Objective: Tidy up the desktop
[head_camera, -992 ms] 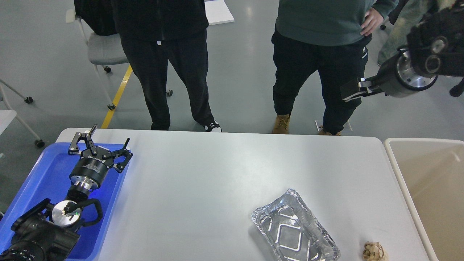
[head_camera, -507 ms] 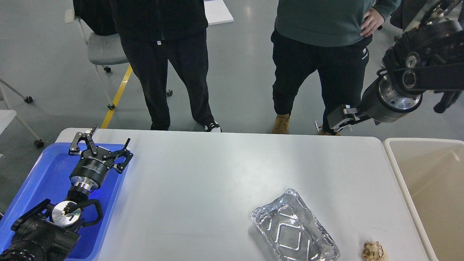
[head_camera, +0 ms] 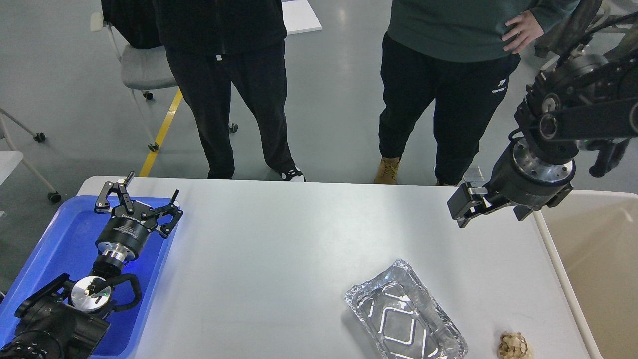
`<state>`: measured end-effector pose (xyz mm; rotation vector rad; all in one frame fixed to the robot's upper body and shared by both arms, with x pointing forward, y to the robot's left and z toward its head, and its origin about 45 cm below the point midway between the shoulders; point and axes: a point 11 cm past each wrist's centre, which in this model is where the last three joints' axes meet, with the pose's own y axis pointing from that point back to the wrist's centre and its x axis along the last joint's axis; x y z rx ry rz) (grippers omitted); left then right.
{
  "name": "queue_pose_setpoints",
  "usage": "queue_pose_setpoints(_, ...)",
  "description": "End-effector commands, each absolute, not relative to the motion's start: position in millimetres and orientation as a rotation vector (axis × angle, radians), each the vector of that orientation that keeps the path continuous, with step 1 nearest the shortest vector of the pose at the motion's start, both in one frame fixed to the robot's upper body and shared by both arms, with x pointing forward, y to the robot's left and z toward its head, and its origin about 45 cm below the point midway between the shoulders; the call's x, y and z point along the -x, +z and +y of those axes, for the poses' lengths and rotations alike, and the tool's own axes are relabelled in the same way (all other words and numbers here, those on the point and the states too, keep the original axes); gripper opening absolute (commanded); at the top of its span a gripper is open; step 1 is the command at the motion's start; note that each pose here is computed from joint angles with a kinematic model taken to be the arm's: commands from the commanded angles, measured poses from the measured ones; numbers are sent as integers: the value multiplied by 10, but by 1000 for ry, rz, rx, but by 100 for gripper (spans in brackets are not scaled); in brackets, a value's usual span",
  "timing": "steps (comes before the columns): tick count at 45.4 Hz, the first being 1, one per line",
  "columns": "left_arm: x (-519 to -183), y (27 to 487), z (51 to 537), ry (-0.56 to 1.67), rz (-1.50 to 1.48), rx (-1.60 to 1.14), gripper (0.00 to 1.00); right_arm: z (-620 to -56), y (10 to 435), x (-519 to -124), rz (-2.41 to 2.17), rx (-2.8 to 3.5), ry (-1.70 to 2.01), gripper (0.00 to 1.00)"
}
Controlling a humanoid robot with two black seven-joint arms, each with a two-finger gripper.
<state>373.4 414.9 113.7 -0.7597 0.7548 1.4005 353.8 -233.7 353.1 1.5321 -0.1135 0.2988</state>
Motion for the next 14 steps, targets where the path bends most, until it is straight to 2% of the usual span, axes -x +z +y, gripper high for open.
queue_pose_setpoints(1,-3734,1137,4149,1401,755,760,100,-2614,3391,-3458,-86,-1461,208,100)
queue_pose_setpoints(14,-3734,1137,4150,1401,755,761,100,-2770,3355,-3421,-93,-1433,166,100)
